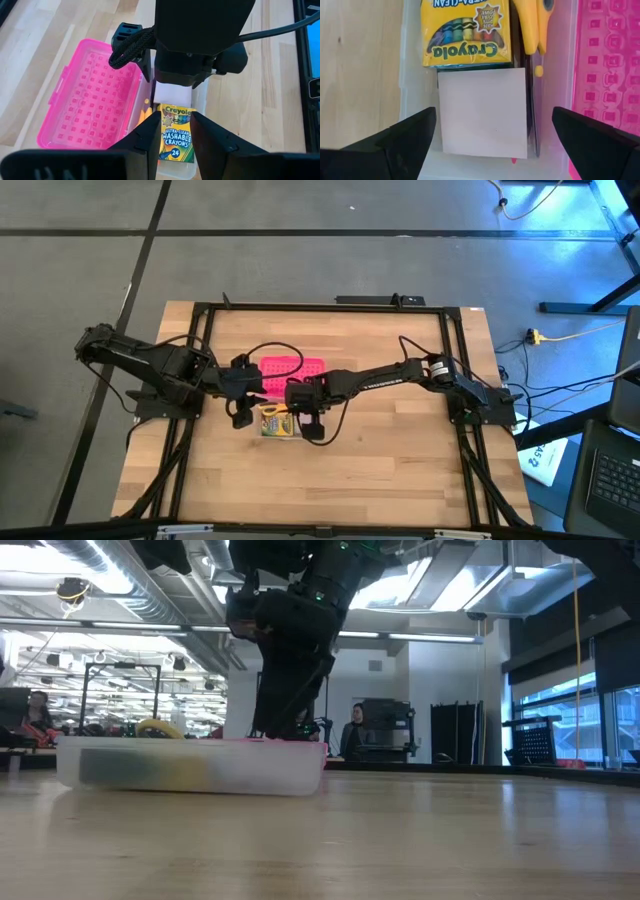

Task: Pack school essentials
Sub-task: Close the pink supply box

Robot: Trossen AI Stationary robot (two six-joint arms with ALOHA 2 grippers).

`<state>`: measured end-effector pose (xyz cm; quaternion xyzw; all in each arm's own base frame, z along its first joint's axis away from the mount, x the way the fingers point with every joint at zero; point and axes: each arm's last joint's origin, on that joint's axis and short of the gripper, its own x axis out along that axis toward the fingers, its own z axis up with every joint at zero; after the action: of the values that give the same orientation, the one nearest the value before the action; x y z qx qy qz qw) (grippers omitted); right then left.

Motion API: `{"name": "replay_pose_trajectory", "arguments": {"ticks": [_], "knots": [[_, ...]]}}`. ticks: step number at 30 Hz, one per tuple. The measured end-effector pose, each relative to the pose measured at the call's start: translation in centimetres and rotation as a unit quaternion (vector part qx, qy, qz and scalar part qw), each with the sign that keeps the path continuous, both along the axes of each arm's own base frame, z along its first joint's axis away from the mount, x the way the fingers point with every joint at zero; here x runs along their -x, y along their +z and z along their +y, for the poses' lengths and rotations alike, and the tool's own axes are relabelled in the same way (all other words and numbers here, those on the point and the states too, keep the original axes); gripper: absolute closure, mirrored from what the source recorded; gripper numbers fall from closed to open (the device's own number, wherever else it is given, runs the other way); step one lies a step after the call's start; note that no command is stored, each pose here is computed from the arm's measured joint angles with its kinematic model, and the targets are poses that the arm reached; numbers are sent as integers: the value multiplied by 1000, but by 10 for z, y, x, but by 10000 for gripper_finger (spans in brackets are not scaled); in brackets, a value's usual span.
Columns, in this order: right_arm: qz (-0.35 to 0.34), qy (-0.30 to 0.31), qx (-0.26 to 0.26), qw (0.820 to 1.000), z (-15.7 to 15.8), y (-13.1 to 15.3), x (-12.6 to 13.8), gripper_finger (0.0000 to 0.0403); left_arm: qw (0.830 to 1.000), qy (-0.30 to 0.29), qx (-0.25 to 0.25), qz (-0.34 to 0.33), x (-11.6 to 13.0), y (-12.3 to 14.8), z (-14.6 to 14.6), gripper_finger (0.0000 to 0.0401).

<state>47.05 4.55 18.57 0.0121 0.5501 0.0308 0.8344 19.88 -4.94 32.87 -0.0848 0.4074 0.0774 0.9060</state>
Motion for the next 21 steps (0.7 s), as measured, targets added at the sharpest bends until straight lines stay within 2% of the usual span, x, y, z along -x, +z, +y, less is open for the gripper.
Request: {"name": "replay_pose_trajectory", "arguments": {"ticks": [4, 9, 12, 16, 21], "knots": [[-12, -6, 1, 1000, -4, 10, -2, 3, 1000, 0, 0, 0, 0, 0, 0, 303], [-39, -45, 3, 998, -29, 59, 6, 3, 1000, 0, 0, -1, 0, 0, 0, 303], [-25, -69, 21, 997, -47, 78, 17, 7, 1000, 0, 0, -1, 0, 0, 0, 303], [-47, -103, 18, 993, -69, 106, 29, 13, 1000, 0, 0, -1, 0, 0, 0, 303], [-25, -139, 11, 990, -84, 105, 36, 16, 1000, 1, 0, -1, 0, 0, 0, 303]]}}
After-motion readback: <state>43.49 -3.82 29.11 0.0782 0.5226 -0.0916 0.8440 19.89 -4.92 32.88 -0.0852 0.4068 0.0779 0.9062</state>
